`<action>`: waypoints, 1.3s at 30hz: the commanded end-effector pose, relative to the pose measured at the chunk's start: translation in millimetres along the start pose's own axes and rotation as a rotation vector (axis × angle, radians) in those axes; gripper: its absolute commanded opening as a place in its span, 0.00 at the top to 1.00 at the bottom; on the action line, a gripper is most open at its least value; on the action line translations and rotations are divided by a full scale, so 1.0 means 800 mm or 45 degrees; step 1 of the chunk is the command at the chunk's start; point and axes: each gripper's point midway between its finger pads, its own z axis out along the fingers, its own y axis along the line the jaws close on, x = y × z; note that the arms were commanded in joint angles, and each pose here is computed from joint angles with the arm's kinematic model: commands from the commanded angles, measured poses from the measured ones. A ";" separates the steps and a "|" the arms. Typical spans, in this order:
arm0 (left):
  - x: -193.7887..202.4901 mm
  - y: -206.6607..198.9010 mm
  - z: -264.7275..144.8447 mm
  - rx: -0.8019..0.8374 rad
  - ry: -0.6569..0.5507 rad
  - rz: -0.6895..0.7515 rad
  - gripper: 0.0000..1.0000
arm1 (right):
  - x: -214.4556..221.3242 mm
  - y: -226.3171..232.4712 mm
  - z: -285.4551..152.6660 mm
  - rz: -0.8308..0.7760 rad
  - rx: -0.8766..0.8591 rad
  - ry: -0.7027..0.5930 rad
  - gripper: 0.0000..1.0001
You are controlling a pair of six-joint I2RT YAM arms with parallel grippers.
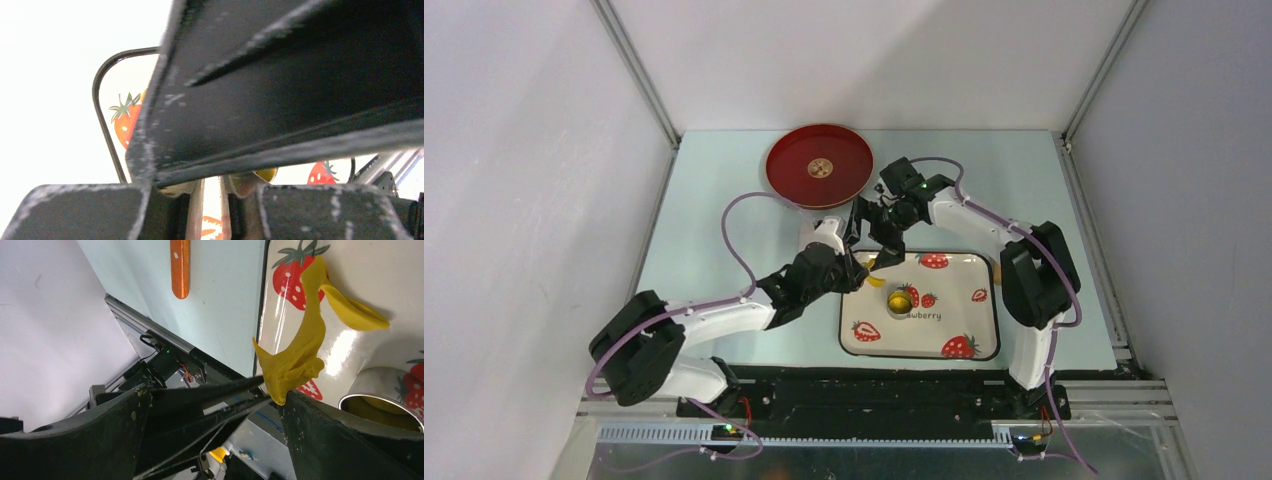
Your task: Roll out the dumpling wrappers from the dough
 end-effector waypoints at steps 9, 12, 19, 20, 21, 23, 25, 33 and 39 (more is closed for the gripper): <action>0.001 0.018 0.011 -0.114 -0.024 -0.069 0.80 | 0.019 0.024 -0.036 -0.027 -0.092 0.011 0.01; 0.002 0.019 0.011 -0.114 -0.019 -0.077 0.79 | 0.021 0.022 -0.038 -0.026 -0.088 0.013 0.01; -0.012 0.001 -0.010 -0.023 -0.051 -0.025 0.70 | 0.016 0.010 -0.032 -0.012 -0.066 0.009 0.01; -0.020 -0.004 -0.018 -0.001 -0.076 -0.023 0.69 | 0.016 0.010 -0.031 -0.008 -0.065 0.012 0.01; -0.019 -0.004 -0.022 0.001 -0.082 -0.010 0.68 | 0.015 0.010 -0.030 -0.008 -0.069 0.012 0.01; -0.028 -0.011 -0.034 0.015 -0.117 0.010 0.66 | 0.015 0.013 -0.028 -0.011 -0.075 0.019 0.01; -0.039 -0.018 -0.043 0.030 -0.153 0.021 0.66 | 0.017 0.015 -0.025 -0.012 -0.082 0.027 0.01; -0.041 -0.025 -0.020 0.000 -0.121 0.029 0.65 | 0.030 0.025 -0.022 -0.025 -0.096 0.053 0.00; -0.034 -0.021 -0.005 -0.034 -0.096 -0.005 0.65 | 0.037 0.025 -0.021 -0.029 -0.093 0.065 0.01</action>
